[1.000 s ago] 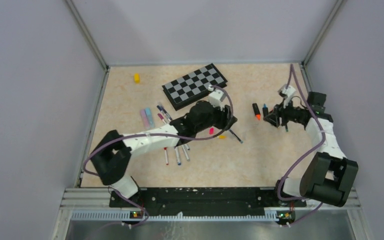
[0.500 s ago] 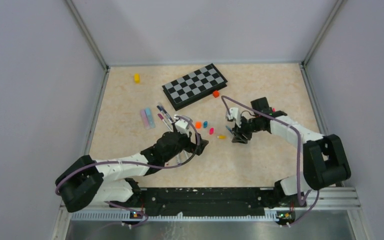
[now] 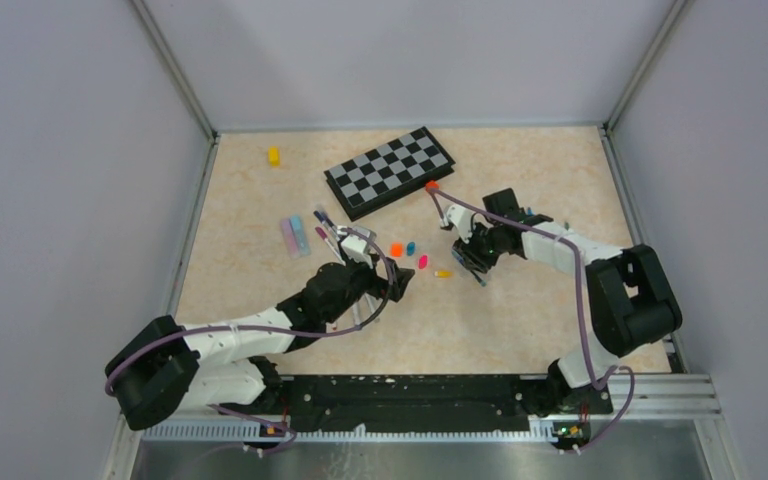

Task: Open the pen caps
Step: Pick up the pen from the center of the board.

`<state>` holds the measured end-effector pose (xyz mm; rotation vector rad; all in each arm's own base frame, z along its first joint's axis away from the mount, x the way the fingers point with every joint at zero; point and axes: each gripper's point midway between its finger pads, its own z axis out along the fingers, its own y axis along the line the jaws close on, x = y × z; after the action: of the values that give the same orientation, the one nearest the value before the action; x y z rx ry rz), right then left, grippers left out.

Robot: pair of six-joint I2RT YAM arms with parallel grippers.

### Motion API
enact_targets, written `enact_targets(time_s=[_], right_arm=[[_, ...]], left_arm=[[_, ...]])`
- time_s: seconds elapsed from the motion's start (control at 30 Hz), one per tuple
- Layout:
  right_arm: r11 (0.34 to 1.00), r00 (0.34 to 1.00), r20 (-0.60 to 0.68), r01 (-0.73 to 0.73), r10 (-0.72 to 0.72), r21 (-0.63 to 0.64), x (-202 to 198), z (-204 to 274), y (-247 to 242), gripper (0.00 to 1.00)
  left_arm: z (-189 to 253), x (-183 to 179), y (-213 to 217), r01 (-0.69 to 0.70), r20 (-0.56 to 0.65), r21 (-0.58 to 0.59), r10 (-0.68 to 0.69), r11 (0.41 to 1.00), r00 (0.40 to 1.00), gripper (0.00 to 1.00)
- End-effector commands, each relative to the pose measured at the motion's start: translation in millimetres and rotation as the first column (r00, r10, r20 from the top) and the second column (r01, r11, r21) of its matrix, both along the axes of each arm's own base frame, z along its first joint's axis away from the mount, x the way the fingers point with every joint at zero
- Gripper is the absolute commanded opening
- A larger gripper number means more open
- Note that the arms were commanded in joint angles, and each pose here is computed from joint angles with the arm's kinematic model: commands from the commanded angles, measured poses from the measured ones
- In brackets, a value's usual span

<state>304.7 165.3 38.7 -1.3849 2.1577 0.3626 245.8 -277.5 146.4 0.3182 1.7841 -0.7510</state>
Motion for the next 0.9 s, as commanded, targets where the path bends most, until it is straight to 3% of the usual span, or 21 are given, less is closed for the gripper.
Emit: enact_targets(time_s=[0.0,0.57,0.87], right_arm=[[0.999,0.998,0.048,0.038,-0.039,0.022,18.6,11.5,10.0,0.35],[0.996,0.996,-0.006,0.085,-0.085,-0.025,16.7,-7.9,8.5,0.25],[0.977,0.976,-0.061,0.204,-0.208,-0.058,20.5,-18.3,7.9,0.16]], left_arm=[[18.5,7.9,-5.2,-0.014,0.035,-0.050,0.016,0.999,0.999,0.99],[19.5,8.6,0.2,-0.035,0.035,-0.047,0.037,0.998,0.999,0.99],[21.8,9.8,3.9,-0.051,0.043,-0.046,0.053,0.998,0.998,0.99]])
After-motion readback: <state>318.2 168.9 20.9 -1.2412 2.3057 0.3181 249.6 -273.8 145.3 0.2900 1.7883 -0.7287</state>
